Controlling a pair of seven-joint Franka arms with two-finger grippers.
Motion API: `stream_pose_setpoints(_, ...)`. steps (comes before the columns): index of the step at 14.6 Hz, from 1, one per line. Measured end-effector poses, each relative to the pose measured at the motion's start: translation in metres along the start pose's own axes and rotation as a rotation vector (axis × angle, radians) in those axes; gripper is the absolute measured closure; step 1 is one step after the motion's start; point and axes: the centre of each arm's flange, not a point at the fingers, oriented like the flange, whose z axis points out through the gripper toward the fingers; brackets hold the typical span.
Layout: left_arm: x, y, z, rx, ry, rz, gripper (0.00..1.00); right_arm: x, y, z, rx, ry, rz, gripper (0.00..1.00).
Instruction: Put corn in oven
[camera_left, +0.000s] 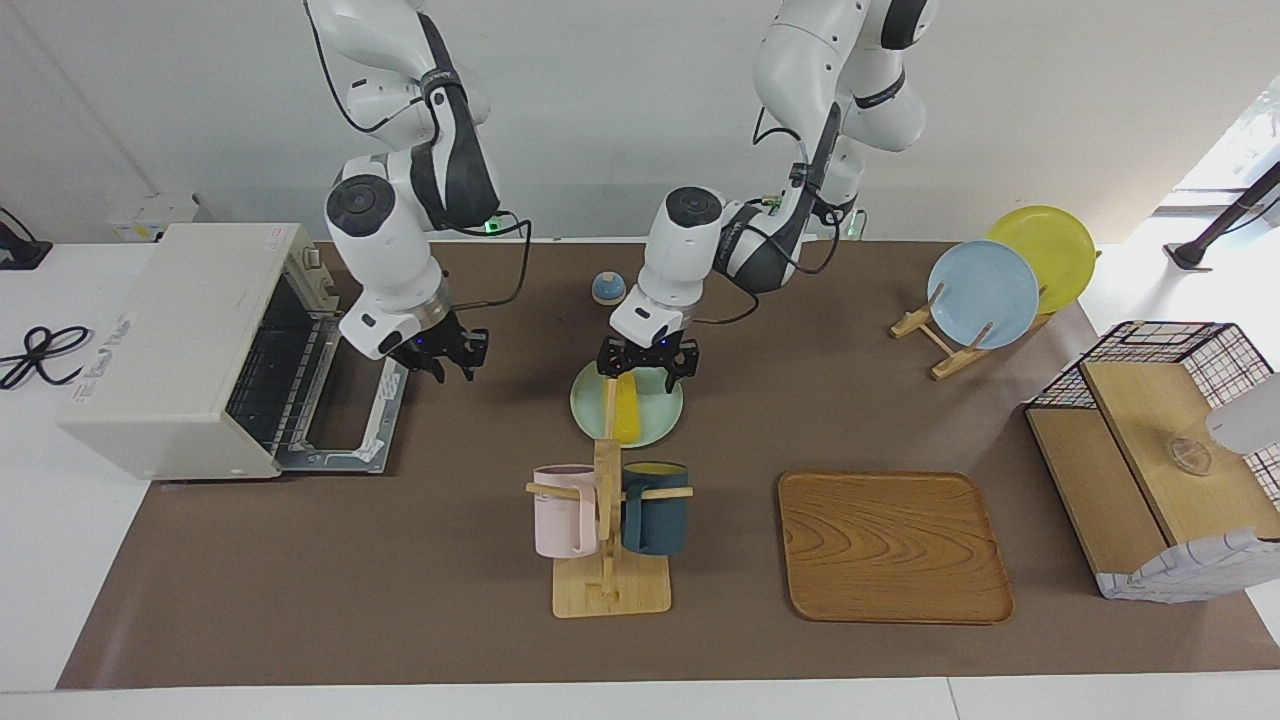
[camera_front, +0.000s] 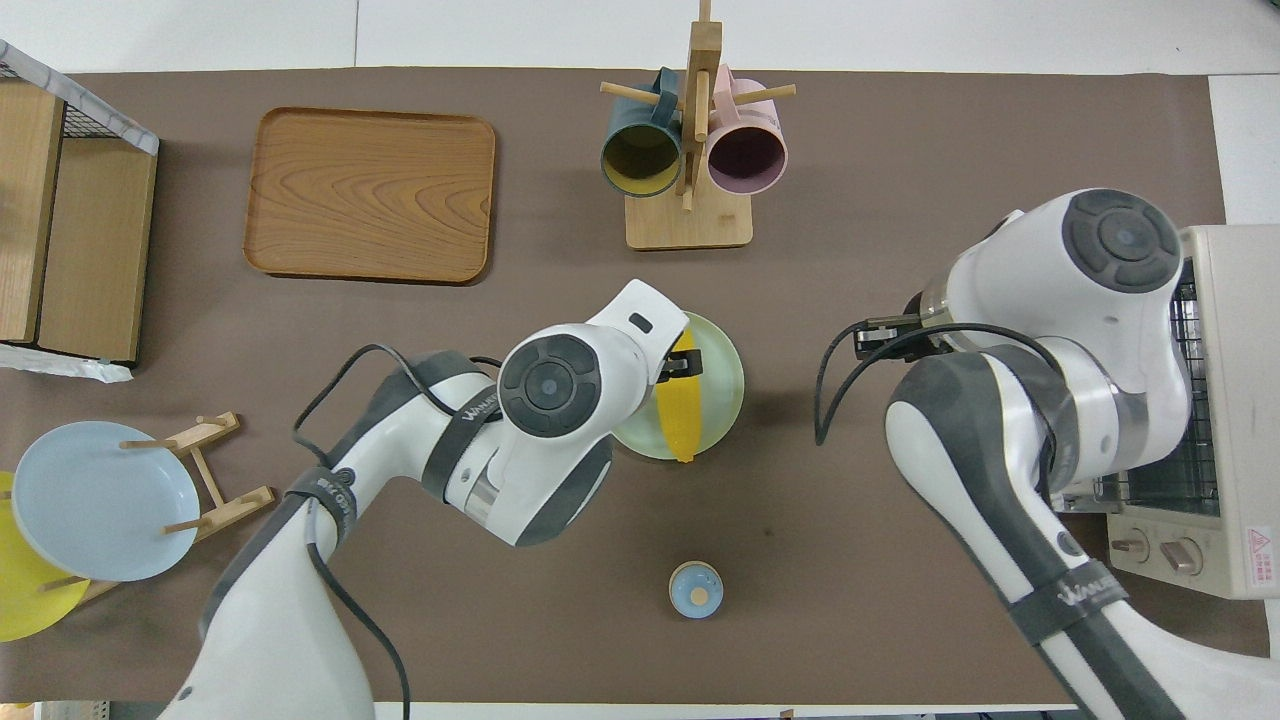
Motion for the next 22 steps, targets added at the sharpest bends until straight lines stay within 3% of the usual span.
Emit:
stream_pose_setpoints(7,0.1,-0.128,-0.133,0.062,-0.03,-0.067,0.0,-0.026,-0.195,-0.036,0.035,0.06,0.062,0.59)
stream_pose_setpoints(9,0.126,-0.182,-0.172,0.074,-0.031,-0.056,0.0,-0.035,-0.274,0.002,0.015,0.059,0.084,0.59)
stream_pose_setpoints(11,0.135,-0.226,-0.204,0.082,-0.035,-0.034,0.0,-0.028,-0.315,0.055,0.016,0.107,0.076,0.61)
stream_pose_setpoints(14,0.128,-0.264,-0.24,0.1,-0.054,-0.024,0.0,-0.019,-0.317,0.109,-0.003,0.102,0.075,0.6)
stream_pose_setpoints(19,0.111,-0.262,-0.257,0.161,-0.091,0.006,0.0,-0.03,-0.304,0.12,-0.045,0.132,0.036,0.57)
stream_pose_setpoints(22,0.103,-0.266,-0.27,0.188,-0.099,0.007,0.0,-0.036,-0.302,0.129,-0.024,0.149,0.028,0.58)
